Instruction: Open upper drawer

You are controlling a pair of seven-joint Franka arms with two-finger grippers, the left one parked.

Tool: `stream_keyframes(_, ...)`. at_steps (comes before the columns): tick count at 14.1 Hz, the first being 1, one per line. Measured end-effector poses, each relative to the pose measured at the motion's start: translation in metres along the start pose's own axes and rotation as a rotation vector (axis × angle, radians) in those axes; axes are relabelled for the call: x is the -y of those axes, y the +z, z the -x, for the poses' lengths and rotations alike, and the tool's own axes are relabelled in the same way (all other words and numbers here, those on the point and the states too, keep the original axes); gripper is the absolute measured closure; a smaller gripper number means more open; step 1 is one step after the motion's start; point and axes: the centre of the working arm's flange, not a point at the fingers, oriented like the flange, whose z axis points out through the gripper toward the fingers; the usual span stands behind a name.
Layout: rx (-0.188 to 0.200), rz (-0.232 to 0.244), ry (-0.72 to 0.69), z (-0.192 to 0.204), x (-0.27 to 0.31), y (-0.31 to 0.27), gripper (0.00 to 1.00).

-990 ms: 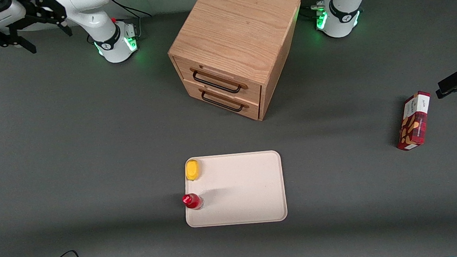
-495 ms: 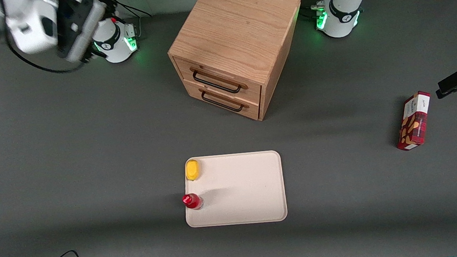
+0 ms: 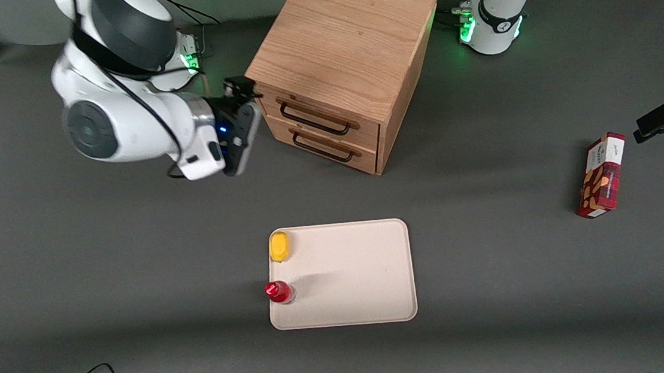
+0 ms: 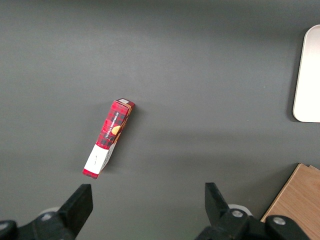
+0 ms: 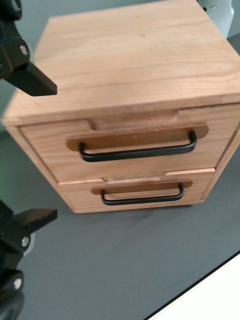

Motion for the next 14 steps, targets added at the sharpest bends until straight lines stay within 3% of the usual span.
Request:
stream_keyframes(5,-0.001,0.020,-0.035,-0.040,-0.022,0.064,0.00)
stream_keyframes(14,-0.013,0.022,-0.053,-0.051,-0.017,0.115,0.00)
